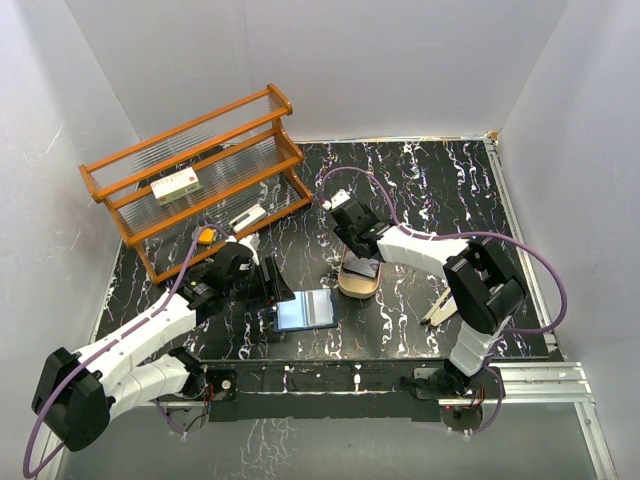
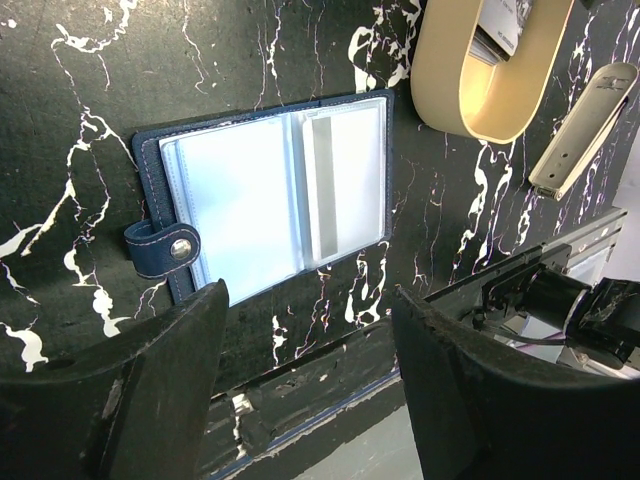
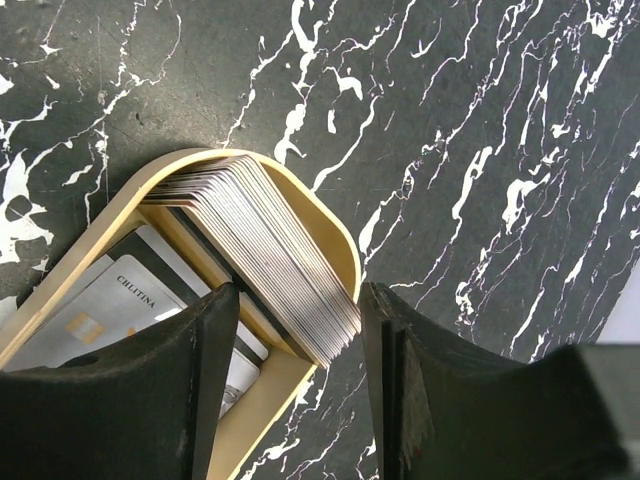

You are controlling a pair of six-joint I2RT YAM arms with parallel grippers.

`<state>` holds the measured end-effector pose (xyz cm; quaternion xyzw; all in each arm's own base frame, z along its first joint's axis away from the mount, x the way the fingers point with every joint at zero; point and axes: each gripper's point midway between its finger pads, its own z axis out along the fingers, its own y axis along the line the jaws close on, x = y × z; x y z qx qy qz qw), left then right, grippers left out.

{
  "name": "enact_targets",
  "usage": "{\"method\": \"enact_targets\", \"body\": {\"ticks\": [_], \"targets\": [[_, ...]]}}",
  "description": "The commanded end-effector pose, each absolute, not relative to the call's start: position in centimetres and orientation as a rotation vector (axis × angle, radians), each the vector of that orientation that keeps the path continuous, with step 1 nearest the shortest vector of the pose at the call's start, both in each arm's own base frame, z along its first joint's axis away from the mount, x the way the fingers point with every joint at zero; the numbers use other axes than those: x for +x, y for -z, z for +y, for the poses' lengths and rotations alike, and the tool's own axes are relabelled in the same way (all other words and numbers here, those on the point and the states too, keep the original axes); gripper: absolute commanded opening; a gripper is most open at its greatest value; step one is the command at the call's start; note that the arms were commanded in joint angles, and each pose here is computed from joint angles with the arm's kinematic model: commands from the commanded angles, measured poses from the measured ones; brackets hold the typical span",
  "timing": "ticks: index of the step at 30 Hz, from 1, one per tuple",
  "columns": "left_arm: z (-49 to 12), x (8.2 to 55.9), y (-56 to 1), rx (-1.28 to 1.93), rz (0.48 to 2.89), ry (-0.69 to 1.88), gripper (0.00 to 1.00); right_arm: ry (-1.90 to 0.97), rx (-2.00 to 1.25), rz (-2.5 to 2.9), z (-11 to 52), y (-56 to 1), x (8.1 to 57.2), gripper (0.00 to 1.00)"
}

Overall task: Put the credit cards into the card holder
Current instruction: Pick up the credit card from the storage box.

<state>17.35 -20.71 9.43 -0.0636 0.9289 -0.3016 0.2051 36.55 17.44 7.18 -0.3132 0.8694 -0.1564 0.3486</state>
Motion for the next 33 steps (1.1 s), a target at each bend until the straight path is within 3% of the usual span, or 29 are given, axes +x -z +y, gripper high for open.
{"method": "enact_targets", "body": {"ticks": [1,33], "targets": [[-21.0,17.1,-10.0,-0.143,2.572,0.874,0.65,0.433,-0.763,2.195,17.7,-9.5,38.4,0.48],[-19.8,16.8,-8.7,-0.177,2.588,0.805,0.65,0.432,-0.697,2.181,17.3,-12.3,38.3,0.17]]}}
